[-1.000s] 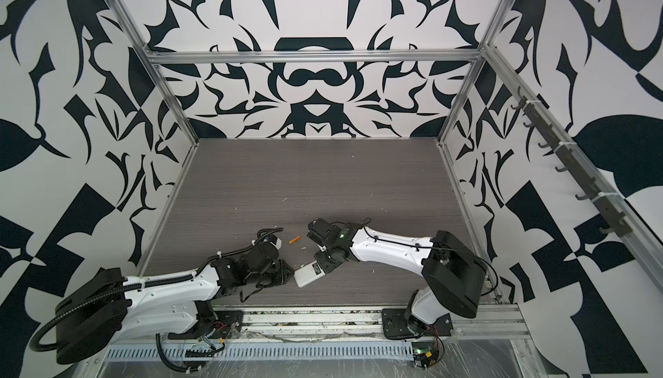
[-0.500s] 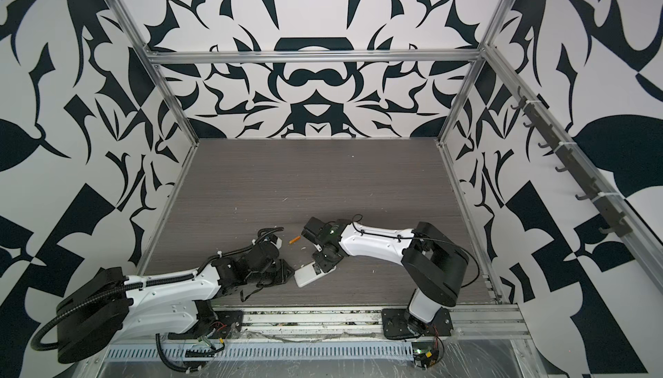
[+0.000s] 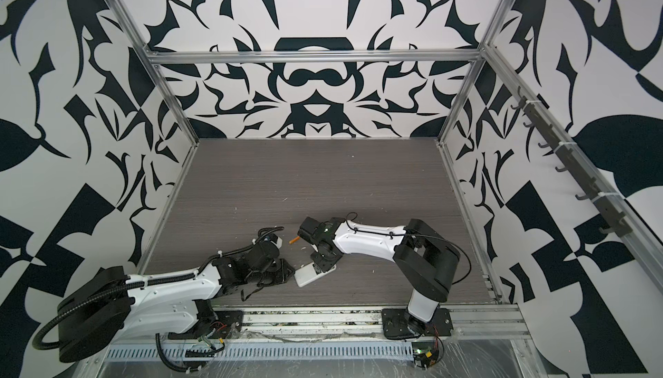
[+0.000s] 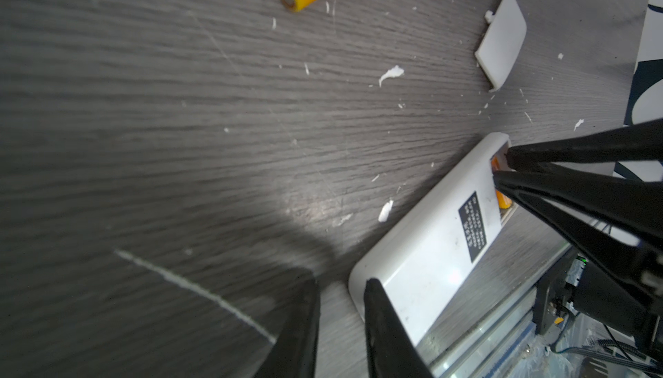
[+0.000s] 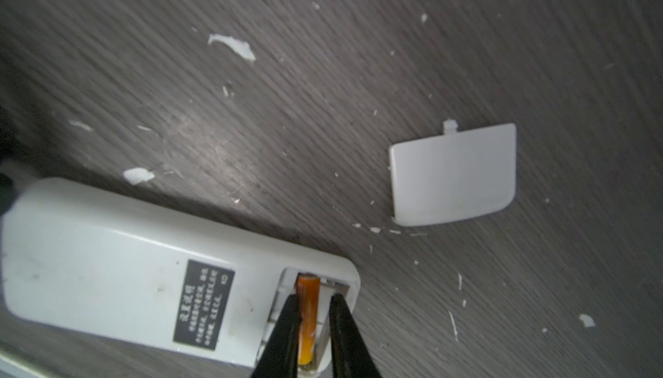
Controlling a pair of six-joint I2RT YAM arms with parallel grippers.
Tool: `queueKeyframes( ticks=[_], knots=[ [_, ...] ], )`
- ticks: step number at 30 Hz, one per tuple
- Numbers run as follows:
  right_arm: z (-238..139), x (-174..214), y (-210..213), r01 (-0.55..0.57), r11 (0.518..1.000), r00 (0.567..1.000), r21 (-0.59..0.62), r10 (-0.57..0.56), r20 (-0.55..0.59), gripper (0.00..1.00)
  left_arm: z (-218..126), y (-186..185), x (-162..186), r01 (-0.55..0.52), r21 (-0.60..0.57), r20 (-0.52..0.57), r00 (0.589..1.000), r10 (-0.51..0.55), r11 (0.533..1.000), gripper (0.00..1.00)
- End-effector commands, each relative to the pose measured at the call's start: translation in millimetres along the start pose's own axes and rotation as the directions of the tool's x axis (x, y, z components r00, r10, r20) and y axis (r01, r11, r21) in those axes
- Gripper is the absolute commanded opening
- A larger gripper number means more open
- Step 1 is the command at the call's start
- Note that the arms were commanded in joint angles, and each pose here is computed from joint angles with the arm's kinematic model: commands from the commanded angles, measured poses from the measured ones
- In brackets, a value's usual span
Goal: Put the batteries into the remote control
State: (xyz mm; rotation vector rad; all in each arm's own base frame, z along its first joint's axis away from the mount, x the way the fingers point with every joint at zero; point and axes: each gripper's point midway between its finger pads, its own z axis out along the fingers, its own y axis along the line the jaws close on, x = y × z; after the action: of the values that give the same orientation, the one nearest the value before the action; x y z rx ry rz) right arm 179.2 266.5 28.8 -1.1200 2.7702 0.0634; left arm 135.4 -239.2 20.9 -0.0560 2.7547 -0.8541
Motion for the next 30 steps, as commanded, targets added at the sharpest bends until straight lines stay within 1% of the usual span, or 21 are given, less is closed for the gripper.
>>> queueKeyframes(
  ticks=[1, 8, 13, 19, 22, 28, 30],
  knots=[
    [1, 8, -3, 0.042, 0.998, 0.998, 0.044, -0.040, -0.051, 0.21, 4, 19, 8, 0.002, -0.073, -0.032, 0.999, -0.004, 0.997, 0.26],
    [7, 15, 4, 0.127, 0.991, 0.987, 0.052, -0.121, -0.111, 0.23, 4, 20, 9, 0.001, -0.072, -0.033, 0.999, -0.003, 0.997, 0.26],
    [8, 17, 6, 0.154, 0.987, 0.981, 0.051, -0.147, -0.130, 0.23, 4, 22, 10, 0.003, -0.073, -0.032, 0.999, -0.005, 0.997, 0.26],
    [13, 21, 0, 0.195, 0.971, 0.967, 0.136, -0.167, -0.195, 0.24, 4, 22, 10, 0.003, -0.073, -0.032, 0.999, -0.006, 0.997, 0.26],
    [12, 21, 2, 0.194, 0.970, 0.967, 0.144, -0.164, -0.196, 0.28, 4, 22, 9, 0.004, -0.072, -0.030, 1.000, -0.007, 0.997, 0.26],
    [6, 18, 11, 0.168, 0.982, 0.978, 0.093, -0.153, -0.143, 0.35, 4, 23, 10, 0.005, -0.073, -0.029, 1.000, -0.007, 0.997, 0.26],
    [7, 19, 12, 0.166, 0.982, 0.978, 0.089, -0.153, -0.139, 0.35, 4, 22, 10, 0.004, -0.071, -0.029, 1.000, -0.006, 0.997, 0.26]
  ],
)
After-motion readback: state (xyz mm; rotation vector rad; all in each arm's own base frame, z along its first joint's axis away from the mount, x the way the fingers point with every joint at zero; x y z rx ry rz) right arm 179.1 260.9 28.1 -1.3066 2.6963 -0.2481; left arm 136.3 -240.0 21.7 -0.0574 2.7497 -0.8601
